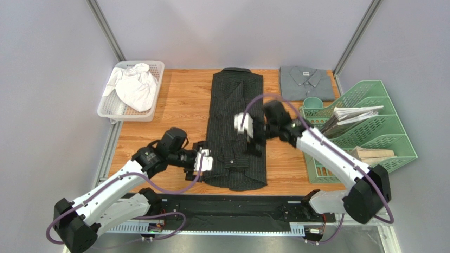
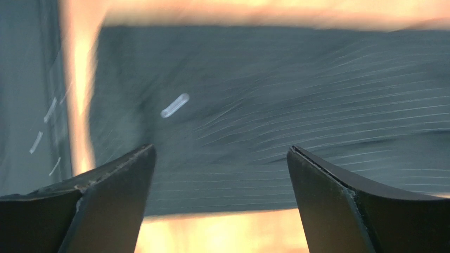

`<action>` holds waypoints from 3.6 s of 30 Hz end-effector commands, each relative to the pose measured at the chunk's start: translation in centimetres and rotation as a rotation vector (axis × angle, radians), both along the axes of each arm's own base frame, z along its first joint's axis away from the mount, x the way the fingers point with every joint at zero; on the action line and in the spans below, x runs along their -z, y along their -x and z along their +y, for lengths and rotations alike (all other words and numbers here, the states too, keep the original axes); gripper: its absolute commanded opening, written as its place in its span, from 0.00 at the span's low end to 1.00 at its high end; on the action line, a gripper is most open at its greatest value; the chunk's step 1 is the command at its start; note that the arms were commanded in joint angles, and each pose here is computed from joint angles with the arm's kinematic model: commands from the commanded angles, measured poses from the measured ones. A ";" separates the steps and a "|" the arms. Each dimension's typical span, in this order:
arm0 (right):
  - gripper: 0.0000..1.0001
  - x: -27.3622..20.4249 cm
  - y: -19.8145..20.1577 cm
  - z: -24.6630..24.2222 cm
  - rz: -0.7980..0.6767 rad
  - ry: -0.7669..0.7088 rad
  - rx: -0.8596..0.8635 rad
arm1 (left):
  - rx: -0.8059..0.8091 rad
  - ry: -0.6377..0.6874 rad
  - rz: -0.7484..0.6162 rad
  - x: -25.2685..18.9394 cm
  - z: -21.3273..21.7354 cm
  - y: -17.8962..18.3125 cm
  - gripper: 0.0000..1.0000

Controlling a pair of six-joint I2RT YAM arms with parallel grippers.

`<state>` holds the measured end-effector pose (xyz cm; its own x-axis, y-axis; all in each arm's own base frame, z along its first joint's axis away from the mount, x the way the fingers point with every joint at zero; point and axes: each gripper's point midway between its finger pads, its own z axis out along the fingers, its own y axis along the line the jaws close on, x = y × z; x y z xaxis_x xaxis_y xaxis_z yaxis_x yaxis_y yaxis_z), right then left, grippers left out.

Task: Fold and stack the long sleeve shirts
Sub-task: Fold the shirt

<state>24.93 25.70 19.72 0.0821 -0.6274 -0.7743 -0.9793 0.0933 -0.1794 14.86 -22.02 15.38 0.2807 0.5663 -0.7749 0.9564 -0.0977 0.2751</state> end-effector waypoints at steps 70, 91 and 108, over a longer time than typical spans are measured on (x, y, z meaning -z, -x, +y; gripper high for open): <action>0.00 3.0 -3.0 -1.6 -0.356 0.164 -0.149 | 0.002 -0.125 -0.207 -0.4 -3.8 -9.9 0.00; 0.00 10.8 -13.6 -1.6 -0.285 0.245 -0.071 | -0.212 -0.235 -0.078 6.5 -3.5 -21.5 0.00; 0.51 5.6 -18.8 -2.0 -0.370 0.141 0.196 | -0.450 -0.056 -0.063 0.9 -1.7 -25.8 0.45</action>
<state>40.47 22.95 8.11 0.2008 -0.8057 -0.5573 -0.8940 0.0819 -0.4405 37.87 -23.62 9.34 0.0786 0.7713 -0.6316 0.9352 0.1623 0.3146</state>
